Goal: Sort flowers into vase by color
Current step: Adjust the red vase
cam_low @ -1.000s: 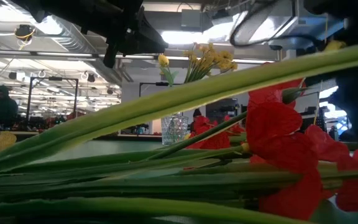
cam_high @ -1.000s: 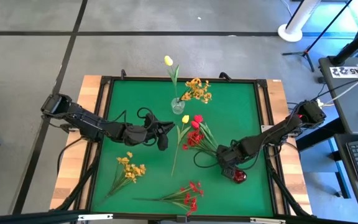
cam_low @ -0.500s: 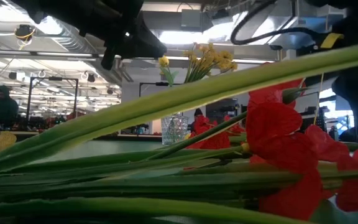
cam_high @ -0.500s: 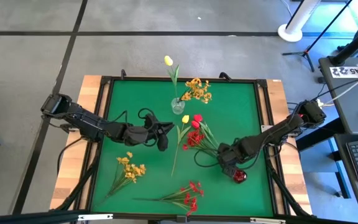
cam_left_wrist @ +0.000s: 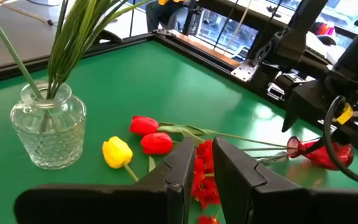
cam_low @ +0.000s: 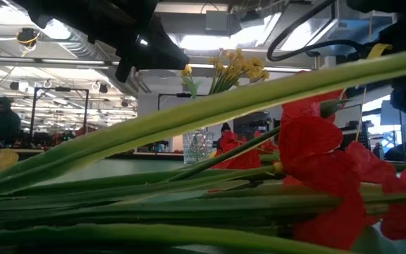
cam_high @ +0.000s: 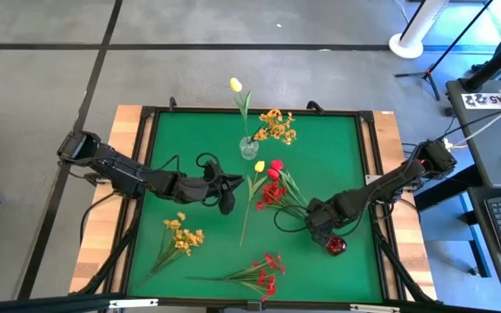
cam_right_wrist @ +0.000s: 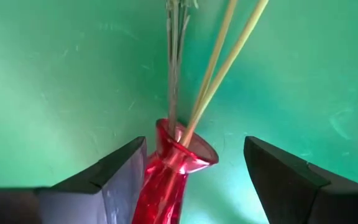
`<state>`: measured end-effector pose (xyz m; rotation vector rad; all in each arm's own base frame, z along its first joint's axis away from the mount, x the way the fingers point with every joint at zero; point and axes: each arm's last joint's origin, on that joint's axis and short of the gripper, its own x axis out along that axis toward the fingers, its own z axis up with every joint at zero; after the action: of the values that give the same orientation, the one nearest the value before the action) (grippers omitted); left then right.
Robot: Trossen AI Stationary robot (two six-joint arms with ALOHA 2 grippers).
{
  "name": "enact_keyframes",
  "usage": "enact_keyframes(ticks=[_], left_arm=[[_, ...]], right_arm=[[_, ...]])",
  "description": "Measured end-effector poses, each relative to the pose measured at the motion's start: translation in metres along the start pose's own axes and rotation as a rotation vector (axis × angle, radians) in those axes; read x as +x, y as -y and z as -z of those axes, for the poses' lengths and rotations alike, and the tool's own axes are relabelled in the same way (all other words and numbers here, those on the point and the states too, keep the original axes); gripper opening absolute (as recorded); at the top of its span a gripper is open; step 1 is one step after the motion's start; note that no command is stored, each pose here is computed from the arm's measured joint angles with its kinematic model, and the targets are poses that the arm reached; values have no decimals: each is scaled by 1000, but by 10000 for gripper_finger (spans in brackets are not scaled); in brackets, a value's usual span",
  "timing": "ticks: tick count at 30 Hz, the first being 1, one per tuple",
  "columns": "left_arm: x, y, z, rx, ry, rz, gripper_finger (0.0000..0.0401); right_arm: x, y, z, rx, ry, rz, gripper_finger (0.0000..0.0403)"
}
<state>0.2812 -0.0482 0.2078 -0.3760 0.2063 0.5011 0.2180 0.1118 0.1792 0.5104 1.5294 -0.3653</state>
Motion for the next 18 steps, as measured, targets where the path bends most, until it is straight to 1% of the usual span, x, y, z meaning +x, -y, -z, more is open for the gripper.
enact_keyframes(ticks=[6, 12, 18], left_arm=[[0, 0, 1, 6, -8, -2, 55], [0, -1, 2, 21, -15, -6, 55], [0, 0, 2, 41, -32, 18, 55]], right_arm=[[-6, 1, 1, 46, -1, -38, 271], [-18, 3, 6, 149, 2, -85, 271], [-15, -3, 15, 198, -18, -78, 271]])
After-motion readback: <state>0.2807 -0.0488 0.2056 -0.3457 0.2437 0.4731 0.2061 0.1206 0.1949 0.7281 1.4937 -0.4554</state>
